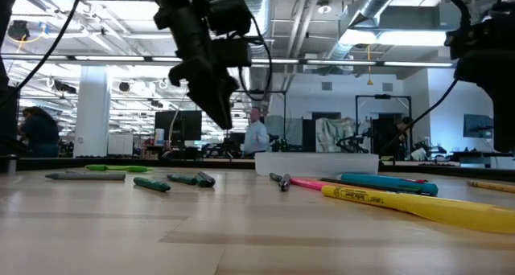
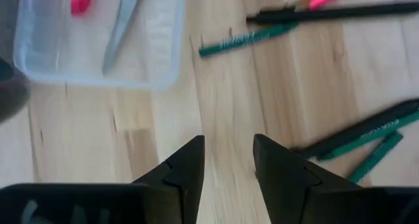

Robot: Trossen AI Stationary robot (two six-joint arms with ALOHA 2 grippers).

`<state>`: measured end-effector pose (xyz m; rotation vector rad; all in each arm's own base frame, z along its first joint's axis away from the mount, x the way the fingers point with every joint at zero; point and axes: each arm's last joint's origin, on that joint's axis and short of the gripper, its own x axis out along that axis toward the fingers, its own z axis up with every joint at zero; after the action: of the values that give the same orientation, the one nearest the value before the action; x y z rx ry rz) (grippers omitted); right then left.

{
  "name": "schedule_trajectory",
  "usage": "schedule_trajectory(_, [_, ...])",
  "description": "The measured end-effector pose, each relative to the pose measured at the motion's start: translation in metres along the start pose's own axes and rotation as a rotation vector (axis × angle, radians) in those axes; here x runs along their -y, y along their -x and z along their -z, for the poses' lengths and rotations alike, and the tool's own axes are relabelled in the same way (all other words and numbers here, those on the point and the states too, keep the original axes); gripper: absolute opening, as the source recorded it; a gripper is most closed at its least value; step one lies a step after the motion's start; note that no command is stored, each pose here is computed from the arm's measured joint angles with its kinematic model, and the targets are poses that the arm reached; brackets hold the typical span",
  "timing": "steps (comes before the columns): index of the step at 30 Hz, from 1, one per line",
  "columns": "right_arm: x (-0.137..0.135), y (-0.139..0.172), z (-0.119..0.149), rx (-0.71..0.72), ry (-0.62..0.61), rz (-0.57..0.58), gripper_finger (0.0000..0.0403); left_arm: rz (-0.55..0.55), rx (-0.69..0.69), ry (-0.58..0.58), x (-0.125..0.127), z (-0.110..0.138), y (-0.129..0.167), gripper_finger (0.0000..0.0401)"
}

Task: Pick & place school supplies into a supply box
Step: Put the yellow pencil into the black supply box

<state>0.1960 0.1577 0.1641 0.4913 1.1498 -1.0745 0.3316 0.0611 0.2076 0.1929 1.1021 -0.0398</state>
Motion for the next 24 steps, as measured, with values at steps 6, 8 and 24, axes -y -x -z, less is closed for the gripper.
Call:
schedule_trajectory(6, [-0.012, -0.004, 0.002, -0.048, -0.010, -0.067, 0.0182, 0.019, -0.075, 0.029, 0.006, 0.016, -0.006, 0.0126])
schedule_trajectory(8, [-0.011, -0.004, 0.002, -0.049, -0.024, -0.063, 0.0186, 0.031, -0.110, 0.032, 0.007, 0.020, -0.005, 0.0126])
schedule_trajectory(24, [-0.006, -0.037, -0.011, -0.210, -0.056, 0.001, 0.0157, 0.050, -0.168, 0.041, 0.009, 0.025, -0.005, 0.0126])
